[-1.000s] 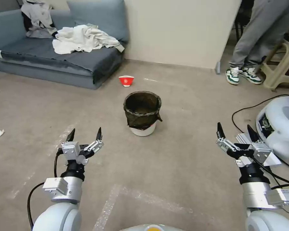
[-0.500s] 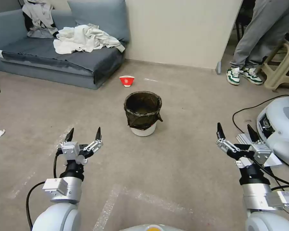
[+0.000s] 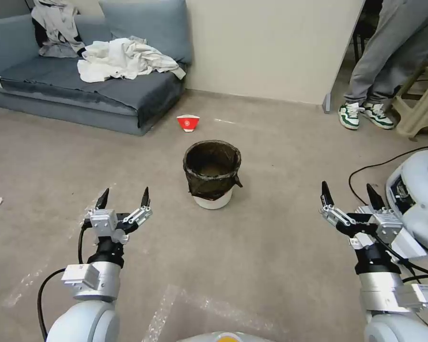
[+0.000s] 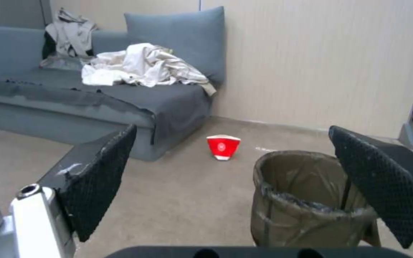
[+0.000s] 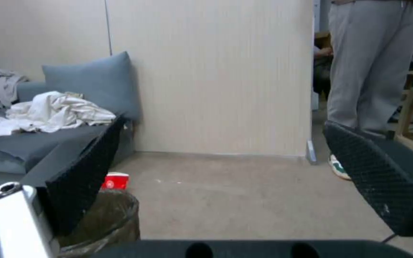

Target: Pick up the trash can from the floor.

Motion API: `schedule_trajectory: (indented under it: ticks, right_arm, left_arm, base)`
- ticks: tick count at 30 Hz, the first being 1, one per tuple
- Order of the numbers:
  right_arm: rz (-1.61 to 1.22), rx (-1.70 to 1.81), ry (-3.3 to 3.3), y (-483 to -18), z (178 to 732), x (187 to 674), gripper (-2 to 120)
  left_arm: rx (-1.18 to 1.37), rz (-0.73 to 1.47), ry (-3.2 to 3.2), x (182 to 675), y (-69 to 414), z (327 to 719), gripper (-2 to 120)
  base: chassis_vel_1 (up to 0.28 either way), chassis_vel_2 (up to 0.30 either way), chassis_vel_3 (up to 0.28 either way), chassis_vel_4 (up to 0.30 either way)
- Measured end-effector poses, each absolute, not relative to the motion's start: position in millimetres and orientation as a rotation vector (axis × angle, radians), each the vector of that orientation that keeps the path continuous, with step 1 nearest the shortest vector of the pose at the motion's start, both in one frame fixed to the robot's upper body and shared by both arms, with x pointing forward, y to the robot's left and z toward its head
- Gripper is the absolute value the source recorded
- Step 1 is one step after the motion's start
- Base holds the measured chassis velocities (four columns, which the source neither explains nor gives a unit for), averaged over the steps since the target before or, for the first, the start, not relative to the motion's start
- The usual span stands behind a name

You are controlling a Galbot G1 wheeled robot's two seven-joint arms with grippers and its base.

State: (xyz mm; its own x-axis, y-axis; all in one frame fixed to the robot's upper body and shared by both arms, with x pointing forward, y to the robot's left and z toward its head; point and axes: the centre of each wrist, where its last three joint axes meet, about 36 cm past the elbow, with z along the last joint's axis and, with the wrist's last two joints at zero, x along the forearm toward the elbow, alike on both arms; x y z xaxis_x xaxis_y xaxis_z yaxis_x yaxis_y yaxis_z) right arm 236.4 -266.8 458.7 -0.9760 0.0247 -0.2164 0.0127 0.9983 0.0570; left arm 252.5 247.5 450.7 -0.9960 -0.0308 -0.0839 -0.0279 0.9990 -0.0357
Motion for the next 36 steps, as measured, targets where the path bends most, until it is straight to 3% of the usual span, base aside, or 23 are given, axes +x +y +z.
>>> schedule_trajectory:
  ticks: [36]
  right_arm:
    - [0.083,0.025,2.926,-267.1,456.2,238.2,100]
  left_arm:
    - [-0.042,-0.059,3.058,256.4,248.5,448.4,100]
  base:
    - [-0.096,0.103,0.096,-0.098]
